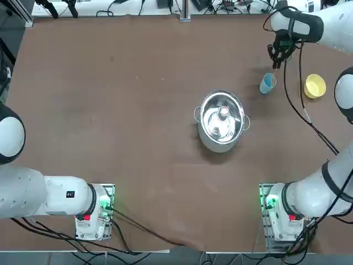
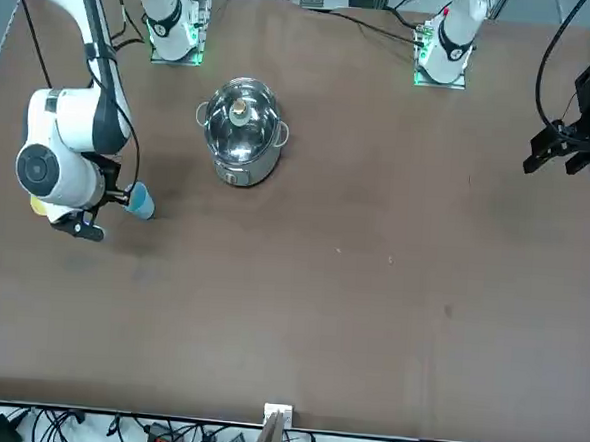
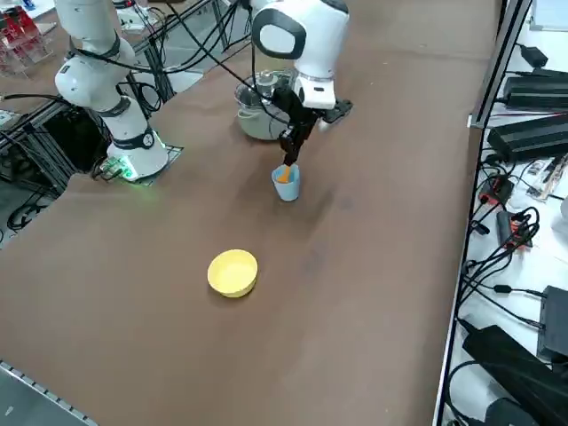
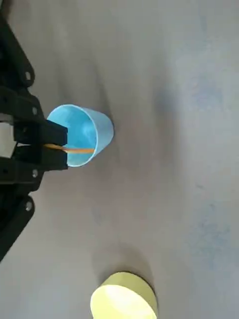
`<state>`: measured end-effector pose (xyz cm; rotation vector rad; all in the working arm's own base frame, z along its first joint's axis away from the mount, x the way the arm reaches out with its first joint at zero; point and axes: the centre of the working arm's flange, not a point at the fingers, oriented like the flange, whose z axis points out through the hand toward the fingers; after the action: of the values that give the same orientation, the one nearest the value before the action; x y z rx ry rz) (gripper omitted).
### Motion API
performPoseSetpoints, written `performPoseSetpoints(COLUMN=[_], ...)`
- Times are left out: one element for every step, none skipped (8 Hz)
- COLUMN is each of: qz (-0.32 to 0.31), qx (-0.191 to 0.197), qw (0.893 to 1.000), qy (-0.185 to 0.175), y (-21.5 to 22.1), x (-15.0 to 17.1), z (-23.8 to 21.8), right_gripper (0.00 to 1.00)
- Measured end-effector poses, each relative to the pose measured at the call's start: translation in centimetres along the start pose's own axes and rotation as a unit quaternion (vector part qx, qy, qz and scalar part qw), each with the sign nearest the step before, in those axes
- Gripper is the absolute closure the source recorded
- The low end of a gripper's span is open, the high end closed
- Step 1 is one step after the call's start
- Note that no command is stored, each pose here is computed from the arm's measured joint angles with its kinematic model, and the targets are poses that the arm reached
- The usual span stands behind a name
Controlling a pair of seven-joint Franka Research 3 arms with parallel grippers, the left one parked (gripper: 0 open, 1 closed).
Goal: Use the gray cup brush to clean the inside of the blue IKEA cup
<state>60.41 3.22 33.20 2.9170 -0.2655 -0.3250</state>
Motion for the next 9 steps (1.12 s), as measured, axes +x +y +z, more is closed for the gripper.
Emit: performPoseSetpoints(qz=[-0.001, 0.0, 0.004, 0.008, 0.011, 0.017, 0.024, 0.027, 0.027], qx=[0.001, 0.002, 0.009, 0.014, 0.017, 0.017, 0.016, 0.013, 0.009], qw=[1.0, 1.0, 1.0, 1.0, 1.0, 1.0, 1.0, 1.0, 0.999], qy=[0.004, 0.005, 0.006, 0.005, 0.003, 0.001, -0.001, -0.006, -0.017], y=[-0.3, -0.7, -1.2, -1.7, -2.1, -2.4, -2.8, -3.1, -3.0], x=[0.3, 0.5, 0.6, 0.6, 0.5, 0.5, 0.4, 0.2, -0.1], z=[-0.3, -0.2, -0.1, 0.0, 0.2, 0.3, 0.4, 0.5, 0.8], right_gripper=[0.96, 0.96, 0.96, 0.96, 0.96, 0.96, 0.96, 0.96, 0.96])
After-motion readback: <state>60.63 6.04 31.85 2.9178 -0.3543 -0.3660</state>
